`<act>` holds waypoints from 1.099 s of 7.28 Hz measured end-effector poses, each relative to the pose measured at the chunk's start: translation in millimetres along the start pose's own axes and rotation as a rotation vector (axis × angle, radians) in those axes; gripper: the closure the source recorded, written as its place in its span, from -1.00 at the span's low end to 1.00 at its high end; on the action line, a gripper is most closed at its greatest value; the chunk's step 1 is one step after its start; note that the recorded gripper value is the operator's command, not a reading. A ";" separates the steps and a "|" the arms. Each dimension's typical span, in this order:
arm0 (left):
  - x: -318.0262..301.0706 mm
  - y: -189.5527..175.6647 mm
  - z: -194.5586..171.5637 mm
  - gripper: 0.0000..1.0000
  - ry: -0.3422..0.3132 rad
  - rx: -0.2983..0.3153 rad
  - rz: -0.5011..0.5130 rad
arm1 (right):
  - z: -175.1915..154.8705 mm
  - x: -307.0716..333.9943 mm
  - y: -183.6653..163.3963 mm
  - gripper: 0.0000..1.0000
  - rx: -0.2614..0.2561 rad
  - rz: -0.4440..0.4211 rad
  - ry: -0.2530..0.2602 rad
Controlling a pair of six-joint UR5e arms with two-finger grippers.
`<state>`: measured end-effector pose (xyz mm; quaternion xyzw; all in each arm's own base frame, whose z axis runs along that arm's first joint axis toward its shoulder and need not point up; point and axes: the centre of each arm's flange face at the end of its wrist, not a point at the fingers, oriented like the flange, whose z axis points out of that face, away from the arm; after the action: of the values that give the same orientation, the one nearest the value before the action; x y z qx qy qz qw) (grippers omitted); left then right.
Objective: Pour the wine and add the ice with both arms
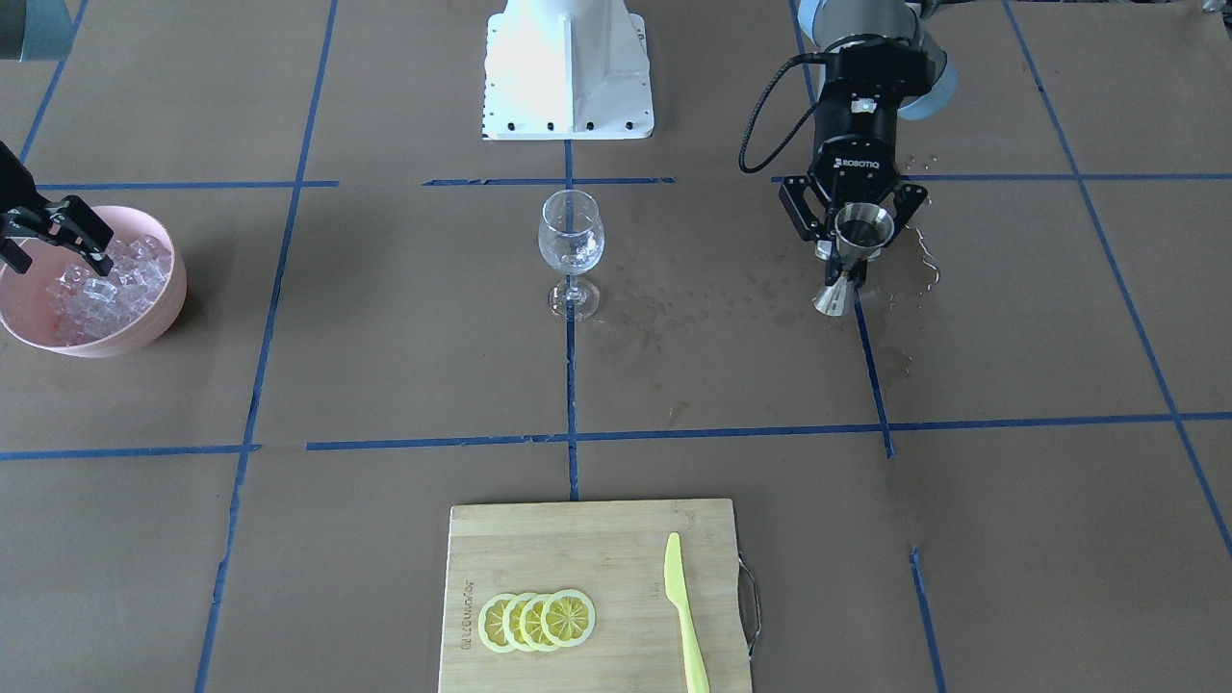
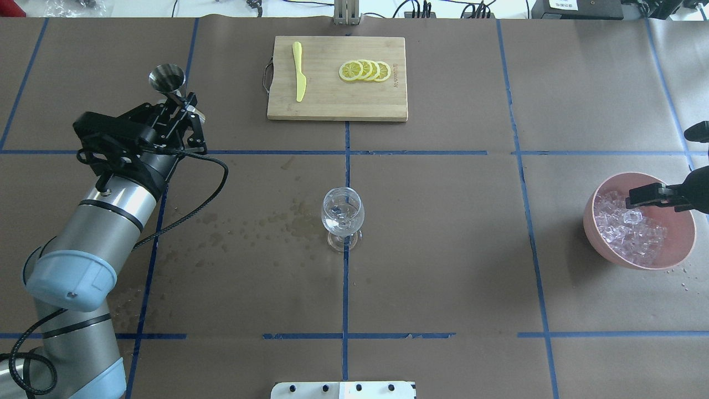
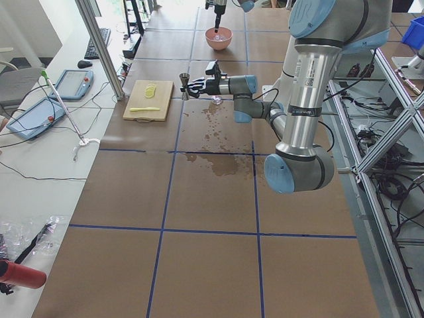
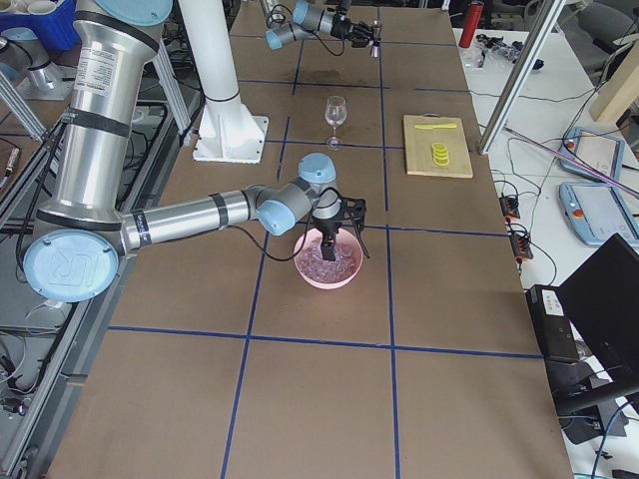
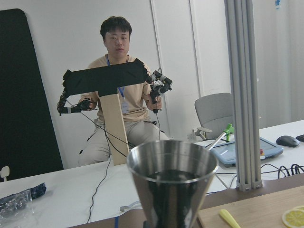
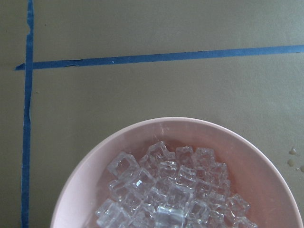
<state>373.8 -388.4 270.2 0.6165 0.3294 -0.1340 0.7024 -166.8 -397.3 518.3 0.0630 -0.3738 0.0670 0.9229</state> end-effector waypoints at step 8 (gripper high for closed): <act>128.6 15.0 -26.6 1.00 0.147 -0.166 0.134 | 2.4 -11.5 -0.2 -1.00 -0.003 0.021 -0.013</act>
<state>470.9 -331.9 200.5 0.5849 0.3481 -0.0134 0.7325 -176.6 -398.8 512.0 0.0581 -0.3808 0.0757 0.9197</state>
